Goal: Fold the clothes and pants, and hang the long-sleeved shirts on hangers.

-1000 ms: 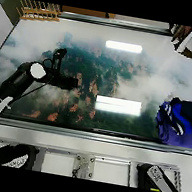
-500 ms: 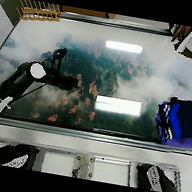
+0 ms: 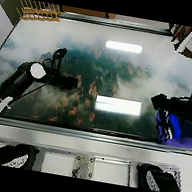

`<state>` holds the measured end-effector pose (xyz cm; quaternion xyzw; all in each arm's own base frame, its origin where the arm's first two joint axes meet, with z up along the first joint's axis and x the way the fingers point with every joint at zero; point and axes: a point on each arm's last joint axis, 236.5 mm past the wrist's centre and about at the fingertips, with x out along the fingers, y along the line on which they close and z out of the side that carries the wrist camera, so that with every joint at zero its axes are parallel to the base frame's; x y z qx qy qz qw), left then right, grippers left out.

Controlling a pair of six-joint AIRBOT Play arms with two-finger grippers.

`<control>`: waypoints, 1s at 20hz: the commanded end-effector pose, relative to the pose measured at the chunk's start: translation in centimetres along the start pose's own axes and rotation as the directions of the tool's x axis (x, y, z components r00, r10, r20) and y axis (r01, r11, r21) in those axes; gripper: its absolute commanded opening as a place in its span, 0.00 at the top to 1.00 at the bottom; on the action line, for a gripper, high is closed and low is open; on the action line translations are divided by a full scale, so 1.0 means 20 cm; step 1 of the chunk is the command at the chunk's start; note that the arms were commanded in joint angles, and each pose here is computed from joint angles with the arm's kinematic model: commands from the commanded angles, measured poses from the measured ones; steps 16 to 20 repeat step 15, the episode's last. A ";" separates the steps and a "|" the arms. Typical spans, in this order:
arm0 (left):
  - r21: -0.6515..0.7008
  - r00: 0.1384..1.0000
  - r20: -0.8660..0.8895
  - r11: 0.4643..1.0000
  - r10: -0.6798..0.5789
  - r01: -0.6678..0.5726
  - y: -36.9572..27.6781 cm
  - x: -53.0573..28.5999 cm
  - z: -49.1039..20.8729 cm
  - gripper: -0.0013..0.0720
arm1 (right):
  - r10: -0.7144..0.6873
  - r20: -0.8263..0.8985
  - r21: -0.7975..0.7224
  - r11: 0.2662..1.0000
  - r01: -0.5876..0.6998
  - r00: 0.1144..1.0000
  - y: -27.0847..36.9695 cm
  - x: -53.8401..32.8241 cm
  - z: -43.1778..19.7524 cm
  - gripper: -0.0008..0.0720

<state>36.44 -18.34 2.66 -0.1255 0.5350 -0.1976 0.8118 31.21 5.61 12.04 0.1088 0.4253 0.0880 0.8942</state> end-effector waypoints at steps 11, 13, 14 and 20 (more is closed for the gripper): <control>0.001 1.000 0.002 1.000 0.000 0.000 0.00 0.00 0.00 0.97 | 0.086 -0.038 -0.079 0.993 -0.089 0.996 0.19 0.02 -0.06 0.94; 0.001 1.000 0.002 1.000 0.000 0.000 0.00 0.00 0.00 0.97 | 0.086 -0.038 -0.079 0.993 -0.089 0.996 0.19 0.02 -0.06 0.94; 0.000 1.000 0.002 1.000 0.000 0.000 0.00 0.00 0.00 0.97 | 0.086 -0.038 -0.078 0.993 -0.089 0.996 0.19 0.02 -0.06 0.94; 0.001 1.000 0.002 1.000 0.000 0.000 0.00 0.00 0.00 0.97 | 0.086 -0.038 -0.078 0.993 -0.089 0.996 0.19 0.02 -0.06 0.94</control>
